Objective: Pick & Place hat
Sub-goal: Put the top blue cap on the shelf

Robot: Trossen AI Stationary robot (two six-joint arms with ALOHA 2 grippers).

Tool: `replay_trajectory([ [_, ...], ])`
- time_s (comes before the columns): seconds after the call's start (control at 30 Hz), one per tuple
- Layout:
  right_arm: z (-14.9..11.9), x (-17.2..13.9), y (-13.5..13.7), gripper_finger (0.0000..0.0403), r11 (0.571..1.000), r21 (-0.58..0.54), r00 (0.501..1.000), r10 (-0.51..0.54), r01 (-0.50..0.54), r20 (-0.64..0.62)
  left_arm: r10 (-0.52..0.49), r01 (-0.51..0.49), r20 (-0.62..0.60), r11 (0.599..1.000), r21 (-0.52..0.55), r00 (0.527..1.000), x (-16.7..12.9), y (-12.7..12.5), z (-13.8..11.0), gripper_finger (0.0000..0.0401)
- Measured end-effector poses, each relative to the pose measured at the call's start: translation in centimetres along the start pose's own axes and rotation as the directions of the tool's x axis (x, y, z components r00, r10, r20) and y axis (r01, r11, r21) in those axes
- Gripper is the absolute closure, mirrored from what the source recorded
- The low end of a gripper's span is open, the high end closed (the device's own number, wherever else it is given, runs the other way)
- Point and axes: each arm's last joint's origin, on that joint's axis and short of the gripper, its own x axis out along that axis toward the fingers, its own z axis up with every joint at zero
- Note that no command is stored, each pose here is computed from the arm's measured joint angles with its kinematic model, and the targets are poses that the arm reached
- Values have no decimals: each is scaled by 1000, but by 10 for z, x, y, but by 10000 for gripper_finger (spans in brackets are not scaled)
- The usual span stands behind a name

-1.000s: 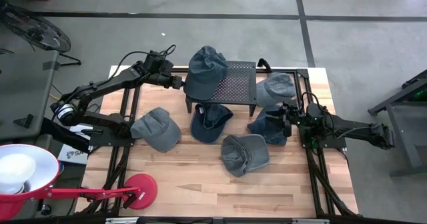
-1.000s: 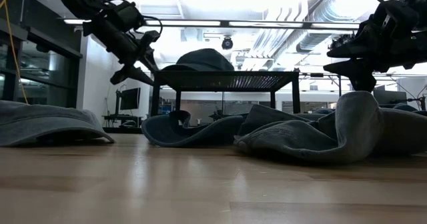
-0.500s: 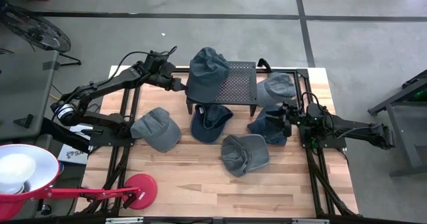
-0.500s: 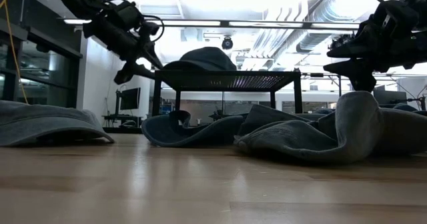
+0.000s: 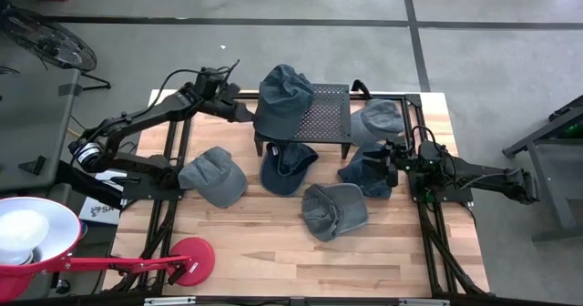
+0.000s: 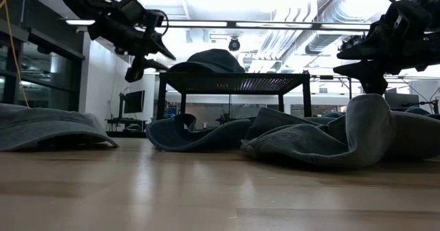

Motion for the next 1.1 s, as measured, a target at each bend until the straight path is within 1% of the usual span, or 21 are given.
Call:
replay_trajectory([
  [0.07, 0, 0, 0, 241, 1000, 0, 1000, 0, 0, 0, -38, 38, 15, 999, 6, 999, -2, -5, 2, 261],
  [0.13, 0, 0, 0, 240, 1000, 0, 1000, 0, 0, 0, -71, 70, 28, 997, 36, 997, -2, -13, 2, 261],
  [0.17, 0, 0, 0, 240, 1000, 0, 1000, 0, 0, 0, -88, 85, 33, 994, 66, 996, -2, -17, 1, 261],
  [0.23, 0, 0, 0, 241, 1000, 0, 1000, 0, 0, 0, -121, 113, 33, 979, 172, 992, -1, -26, -1, 261],
  [0.3, 0, 0, 0, 242, 1000, 0, 1000, 0, 0, 0, -139, 126, 22, 945, 300, 990, 1, -36, -7, 261],
  [0.37, 0, 0, 0, 241, 1000, 0, 1000, 0, 0, 0, -134, 123, -1, 901, 417, 991, 6, -44, -16, 261],
  [0.4, 0, 0, 0, 241, 1000, 0, 1000, 0, 0, 0, -127, 119, -15, 872, 474, 992, 9, -48, -21, 261],
  [0.43, 0, 0, 0, 240, 1000, 0, 1000, 0, 0, 0, -120, 113, -23, 834, 540, 993, 11, -52, -26, 261],
  [0.5, 0, 0, 0, 241, 1000, 0, 1000, 0, 0, 0, -105, 99, -32, 731, 675, 994, 15, -61, -36, 261],
  [0.57, 0, 0, 0, 242, 1000, 0, 1000, 0, 0, 0, -61, 58, -27, 599, 799, 998, 20, -68, -47, 261],
  [0.63, 0, 0, 0, 242, 1000, 0, 1000, 0, 0, 0, 16, -13, 6, 467, 884, 1000, 25, -74, -58, 261],
  [0.7, 0, 0, 0, 240, 1000, 0, 1000, 0, 0, 0, 101, -98, 68, 324, 941, 993, 29, -78, -68, 261],
  [0.77, 0, 0, 0, 240, 1000, 0, 1000, 0, 0, 0, 198, -191, 156, 175, 966, 968, 31, -81, -75, 261],
  [0.8, 0, 0, 0, 241, 1000, 0, 1000, 0, 0, 0, 238, -228, 198, 106, 968, 951, 31, -82, -77, 261],
  [0.83, 0, 0, 0, 241, 1000, 0, 1000, 0, 0, 0, 269, -262, 241, 46, 964, 933, 32, -83, -79, 261],
  [0.87, 0, 0, 0, 242, 1000, 0, 1000, 0, 0, 0, 295, -287, 275, -6, 958, 915, 33, -83, -80, 261],
  [0.9, 0, 0, 0, 242, 1000, 0, 1000, 0, 0, 0, 313, -298, 299, -53, 953, 901, 34, -84, -82, 261],
  [0.93, 0, 0, 0, 241, 1000, 0, 1000, 0, 0, 0, 329, -297, 310, -91, 951, 892, 34, -84, -84, 261],
  [0.97, 0, 0, 0, 241, 1000, 0, 1000, 0, 0, 0, 338, -288, 312, -121, 950, 888, 35, -84, -85, 261],
  [1.03, 0, 0, 0, 240, 1000, 0, 1000, 0, 0, 0, 335, -263, 303, -160, 951, 892, 37, -85, -88, 261],
  [1.1, 0, 0, 0, 241, 1000, 0, 1000, 0, 0, 0, 345, -225, 275, -178, 958, 897, 39, -85, -92, 261],
])
